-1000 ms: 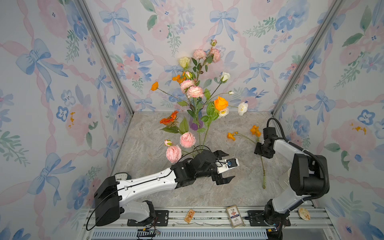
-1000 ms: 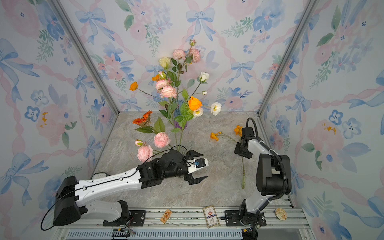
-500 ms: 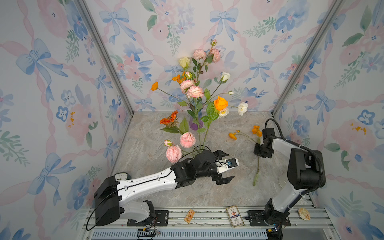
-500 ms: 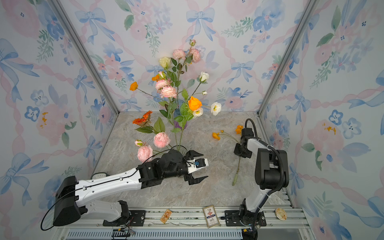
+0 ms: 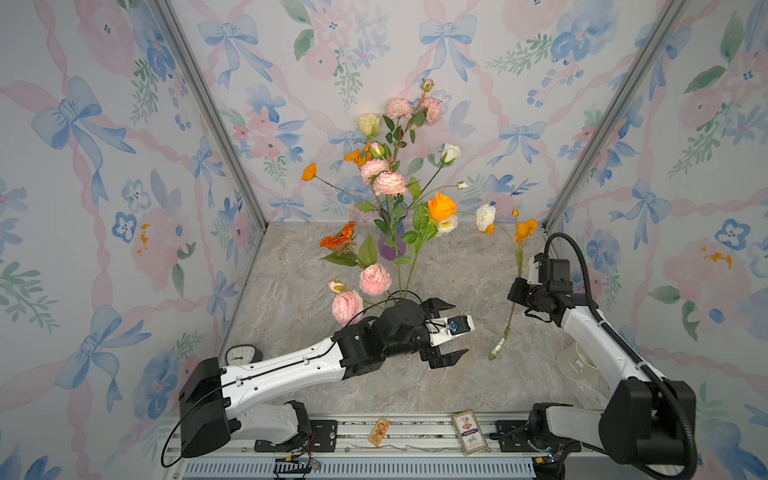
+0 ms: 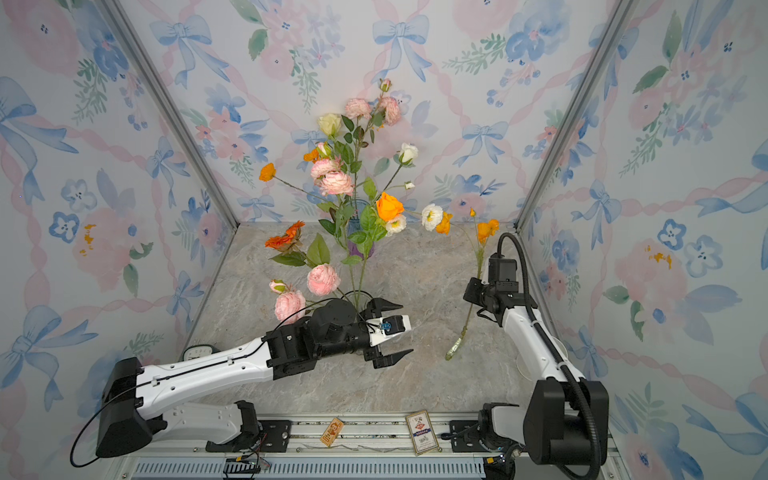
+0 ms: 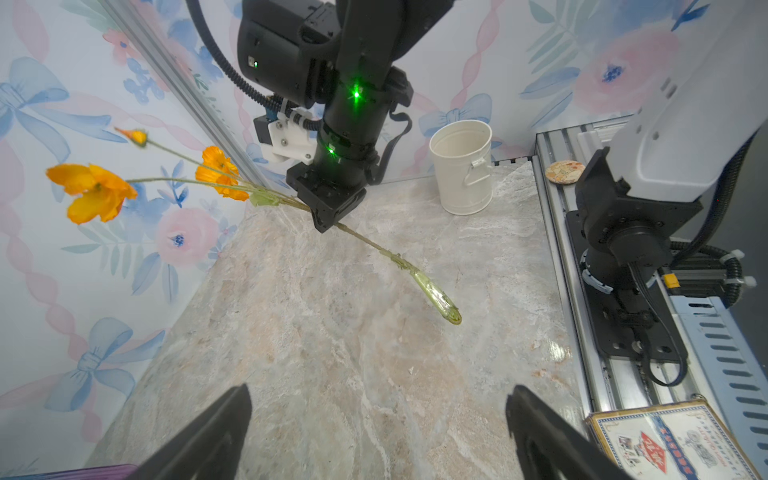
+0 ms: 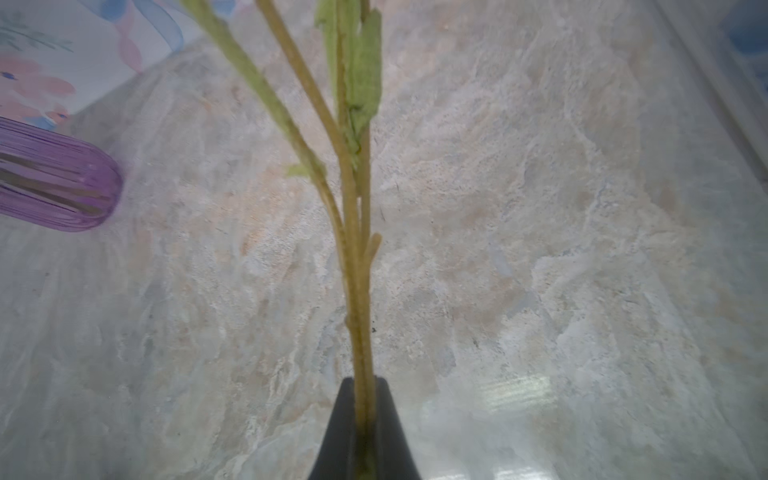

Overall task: Arrange the flowers into the vase
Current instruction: 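Grasp and lift the yellow poppies with right while left approaches the vase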

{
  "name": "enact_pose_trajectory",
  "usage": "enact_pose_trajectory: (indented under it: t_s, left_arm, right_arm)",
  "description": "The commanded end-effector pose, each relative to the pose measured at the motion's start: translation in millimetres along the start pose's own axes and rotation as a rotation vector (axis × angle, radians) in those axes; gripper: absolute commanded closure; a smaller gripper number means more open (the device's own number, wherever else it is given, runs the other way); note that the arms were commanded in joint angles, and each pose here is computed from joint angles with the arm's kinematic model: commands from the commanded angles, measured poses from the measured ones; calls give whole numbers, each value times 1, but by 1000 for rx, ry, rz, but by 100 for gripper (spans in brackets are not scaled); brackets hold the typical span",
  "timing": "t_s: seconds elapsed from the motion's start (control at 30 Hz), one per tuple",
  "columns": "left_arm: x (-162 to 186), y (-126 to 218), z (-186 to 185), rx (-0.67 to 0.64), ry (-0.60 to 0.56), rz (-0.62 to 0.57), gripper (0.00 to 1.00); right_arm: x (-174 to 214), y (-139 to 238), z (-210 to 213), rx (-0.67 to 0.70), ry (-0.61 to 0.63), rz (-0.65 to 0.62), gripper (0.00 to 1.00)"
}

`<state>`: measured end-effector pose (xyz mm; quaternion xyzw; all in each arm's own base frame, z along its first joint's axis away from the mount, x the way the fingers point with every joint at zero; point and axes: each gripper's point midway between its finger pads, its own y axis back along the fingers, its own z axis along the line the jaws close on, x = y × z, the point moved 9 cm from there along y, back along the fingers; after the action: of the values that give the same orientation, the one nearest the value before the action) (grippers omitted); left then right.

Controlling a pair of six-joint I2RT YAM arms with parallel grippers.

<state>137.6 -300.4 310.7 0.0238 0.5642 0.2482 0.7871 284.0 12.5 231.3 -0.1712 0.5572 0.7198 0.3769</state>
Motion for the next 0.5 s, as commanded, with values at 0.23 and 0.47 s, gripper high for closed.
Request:
enact_pose_trajectory:
  t_s: [0.23, 0.47]
  left_arm:
    - [-14, 54, 12, -95, -134, -117, 2]
    - [-14, 70, 23, -140, -145, -145, 2]
  right_arm:
    - [-29, 123, 91, -292, 97, -493, 100]
    - [-36, 190, 115, -431, 94, -776, 100]
